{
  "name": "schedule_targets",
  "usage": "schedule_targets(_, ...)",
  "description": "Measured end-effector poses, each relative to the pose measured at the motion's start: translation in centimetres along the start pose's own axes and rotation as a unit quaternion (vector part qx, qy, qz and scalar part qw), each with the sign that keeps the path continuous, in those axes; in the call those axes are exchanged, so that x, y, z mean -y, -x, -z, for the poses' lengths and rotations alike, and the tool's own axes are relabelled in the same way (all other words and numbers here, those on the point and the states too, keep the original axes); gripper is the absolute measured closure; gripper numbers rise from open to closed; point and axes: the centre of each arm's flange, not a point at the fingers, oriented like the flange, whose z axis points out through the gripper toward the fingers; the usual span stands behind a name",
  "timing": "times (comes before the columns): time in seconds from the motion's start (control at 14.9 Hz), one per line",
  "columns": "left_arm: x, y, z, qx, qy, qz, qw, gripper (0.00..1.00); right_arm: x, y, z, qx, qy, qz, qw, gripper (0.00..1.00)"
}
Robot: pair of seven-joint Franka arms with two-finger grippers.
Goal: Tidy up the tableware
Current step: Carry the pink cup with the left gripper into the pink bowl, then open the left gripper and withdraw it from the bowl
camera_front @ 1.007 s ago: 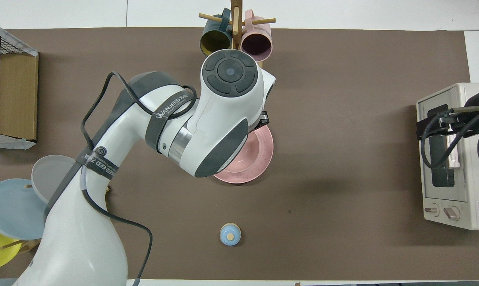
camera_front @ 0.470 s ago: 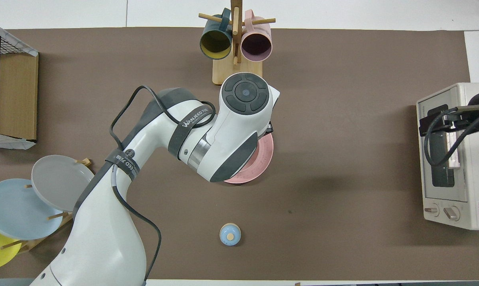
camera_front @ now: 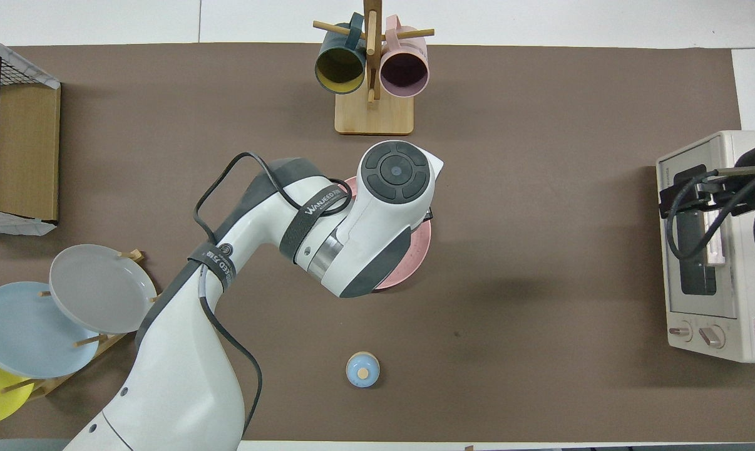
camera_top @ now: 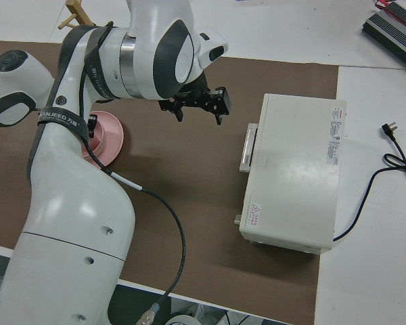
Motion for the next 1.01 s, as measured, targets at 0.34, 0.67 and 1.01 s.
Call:
schedule_targets(0.34,0.4,-0.2,1.1,-0.005,0.002,0.003,1.000,0.37,0.1,0.0,0.1,-0.001,-0.002,0.000,1.000,0.00)
schedule_targets(0.67,7.6,-3.9,10.6,-0.024,0.000,0.021,0.999,0.00,0.1,0.0,0.1,-0.001,-0.002,0.000,1.000,0.00)
schedule_targets(1.01,25.1,-10.5,20.1,-0.018,-0.019,-0.033,0.999,0.00,0.1,0.0,0.1,-0.001,-0.002,0.000,1.000,0.00)
